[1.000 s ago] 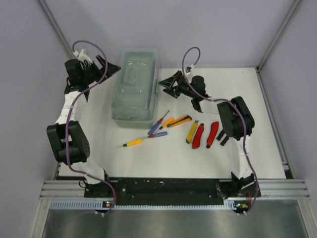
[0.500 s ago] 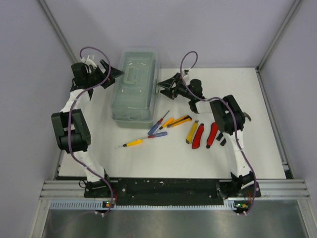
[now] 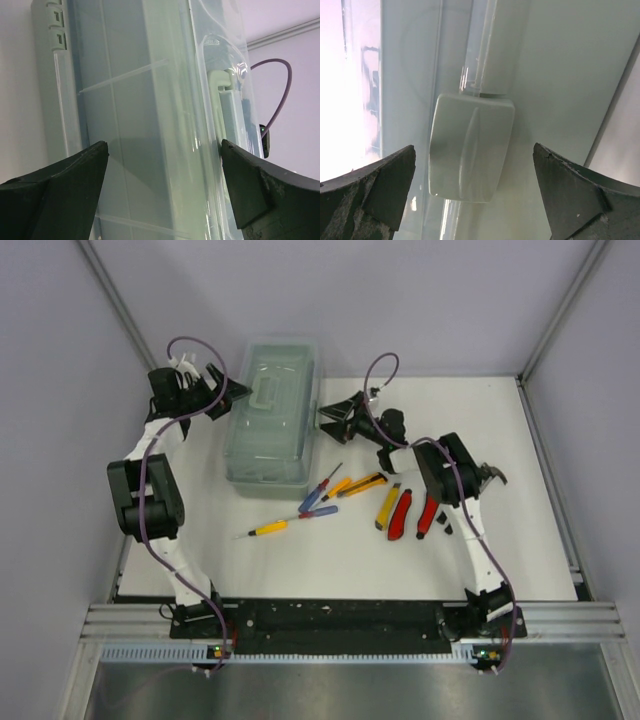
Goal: Pack the tool kit
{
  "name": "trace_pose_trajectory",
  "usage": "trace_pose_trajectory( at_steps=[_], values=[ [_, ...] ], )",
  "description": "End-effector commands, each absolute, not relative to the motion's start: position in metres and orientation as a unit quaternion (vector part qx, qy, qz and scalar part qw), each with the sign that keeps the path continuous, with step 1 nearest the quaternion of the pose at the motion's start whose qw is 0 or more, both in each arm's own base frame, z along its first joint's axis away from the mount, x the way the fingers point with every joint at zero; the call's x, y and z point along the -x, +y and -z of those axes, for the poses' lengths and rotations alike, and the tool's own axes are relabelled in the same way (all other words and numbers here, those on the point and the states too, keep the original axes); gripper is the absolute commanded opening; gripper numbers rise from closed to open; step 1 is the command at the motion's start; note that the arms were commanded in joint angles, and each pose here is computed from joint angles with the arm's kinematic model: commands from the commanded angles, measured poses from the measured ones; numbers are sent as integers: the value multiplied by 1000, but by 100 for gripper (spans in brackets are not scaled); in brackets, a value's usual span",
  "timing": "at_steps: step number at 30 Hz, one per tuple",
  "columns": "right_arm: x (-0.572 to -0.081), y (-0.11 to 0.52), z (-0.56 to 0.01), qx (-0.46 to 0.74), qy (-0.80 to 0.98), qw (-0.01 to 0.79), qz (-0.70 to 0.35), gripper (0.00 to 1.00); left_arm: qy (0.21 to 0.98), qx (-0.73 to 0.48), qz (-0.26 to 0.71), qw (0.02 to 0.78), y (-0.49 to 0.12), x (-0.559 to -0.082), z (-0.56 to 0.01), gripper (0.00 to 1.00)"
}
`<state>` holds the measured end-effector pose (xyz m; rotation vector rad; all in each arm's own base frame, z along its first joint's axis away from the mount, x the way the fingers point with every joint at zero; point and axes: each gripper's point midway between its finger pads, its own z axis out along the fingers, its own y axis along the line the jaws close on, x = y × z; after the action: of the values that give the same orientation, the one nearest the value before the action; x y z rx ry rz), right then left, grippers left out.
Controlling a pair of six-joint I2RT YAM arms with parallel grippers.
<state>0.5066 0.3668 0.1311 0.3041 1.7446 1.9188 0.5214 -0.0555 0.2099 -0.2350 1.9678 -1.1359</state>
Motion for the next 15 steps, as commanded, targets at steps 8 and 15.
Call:
trace_pose_trajectory(
  at_steps=[8, 15],
  values=[
    [-482, 393, -187, -37, 602, 267, -752, 98, 786, 55, 479, 387, -84, -516, -209, 96],
    [-477, 409, -179, -17, 634, 247, -733, 99, 786, 46, 475, 393, -87, -517, -213, 94]
  ],
)
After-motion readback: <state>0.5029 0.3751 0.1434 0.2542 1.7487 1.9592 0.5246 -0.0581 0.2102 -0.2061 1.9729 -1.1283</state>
